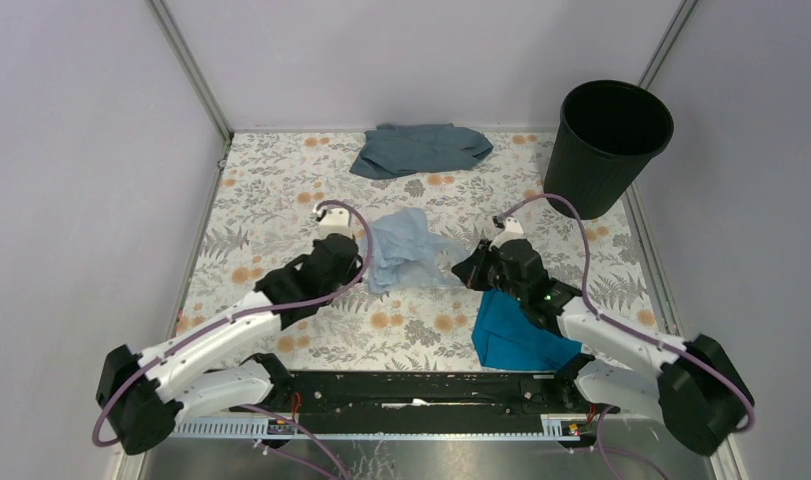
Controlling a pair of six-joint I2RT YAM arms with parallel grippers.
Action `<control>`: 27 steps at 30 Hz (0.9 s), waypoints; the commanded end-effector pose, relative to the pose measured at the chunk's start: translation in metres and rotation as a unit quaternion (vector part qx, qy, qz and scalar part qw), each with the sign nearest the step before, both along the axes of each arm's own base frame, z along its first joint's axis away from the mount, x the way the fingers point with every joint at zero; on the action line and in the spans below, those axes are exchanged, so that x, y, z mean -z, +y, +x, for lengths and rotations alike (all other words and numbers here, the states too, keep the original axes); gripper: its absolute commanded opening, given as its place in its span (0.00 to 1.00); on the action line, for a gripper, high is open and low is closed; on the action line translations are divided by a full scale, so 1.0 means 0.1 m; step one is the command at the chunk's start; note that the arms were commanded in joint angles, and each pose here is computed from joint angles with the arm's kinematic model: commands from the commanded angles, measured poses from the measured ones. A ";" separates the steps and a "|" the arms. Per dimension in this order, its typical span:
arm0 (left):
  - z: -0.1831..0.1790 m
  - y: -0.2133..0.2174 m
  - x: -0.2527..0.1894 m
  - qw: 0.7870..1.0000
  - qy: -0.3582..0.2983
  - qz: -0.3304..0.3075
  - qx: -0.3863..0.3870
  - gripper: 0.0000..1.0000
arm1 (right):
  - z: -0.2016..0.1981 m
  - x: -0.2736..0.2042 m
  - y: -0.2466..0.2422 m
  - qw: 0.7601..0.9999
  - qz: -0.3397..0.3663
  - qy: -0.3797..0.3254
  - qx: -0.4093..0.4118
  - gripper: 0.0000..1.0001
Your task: Put the trash bags into the trash bin
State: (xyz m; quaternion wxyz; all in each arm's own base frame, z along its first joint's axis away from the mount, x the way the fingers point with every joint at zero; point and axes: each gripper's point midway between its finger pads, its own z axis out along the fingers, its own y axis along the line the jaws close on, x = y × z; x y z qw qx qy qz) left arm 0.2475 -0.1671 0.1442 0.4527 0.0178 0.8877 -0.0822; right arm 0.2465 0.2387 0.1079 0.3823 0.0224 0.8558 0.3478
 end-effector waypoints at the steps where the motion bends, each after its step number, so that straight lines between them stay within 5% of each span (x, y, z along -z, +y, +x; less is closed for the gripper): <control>1: 0.09 0.14 -0.53 0.996 -0.069 -0.042 -0.037 0.00 | -0.08 0.10 -0.37 0.995 -0.094 -0.015 0.015 0.00; 3: 0.03 -0.01 -0.65 0.994 -0.075 -0.082 0.003 0.00 | -0.12 0.06 -0.35 0.996 -0.091 -0.014 0.003 0.00; 5: -0.09 -0.27 -0.71 0.986 -0.066 -0.134 0.070 0.13 | -0.15 0.00 -0.29 0.997 -0.077 -0.016 -0.011 0.00; 10: -0.26 -0.61 -0.64 0.969 -0.033 -0.208 0.132 0.70 | -0.14 -0.09 -0.20 0.997 -0.063 -0.019 -0.027 0.00; 14: -0.10 -0.68 -0.61 0.972 -0.035 -0.196 0.121 0.81 | -0.15 -0.09 -0.19 0.997 -0.067 -0.018 -0.034 0.00; 18: 0.03 -0.92 -0.50 0.974 -0.006 -0.180 0.139 0.84 | -0.16 -0.13 -0.20 0.997 -0.063 -0.021 -0.033 0.00; 27: 0.21 -1.03 -0.19 0.980 0.012 -0.147 0.131 0.67 | -0.21 -0.16 -0.21 0.998 -0.054 -0.020 -0.034 0.00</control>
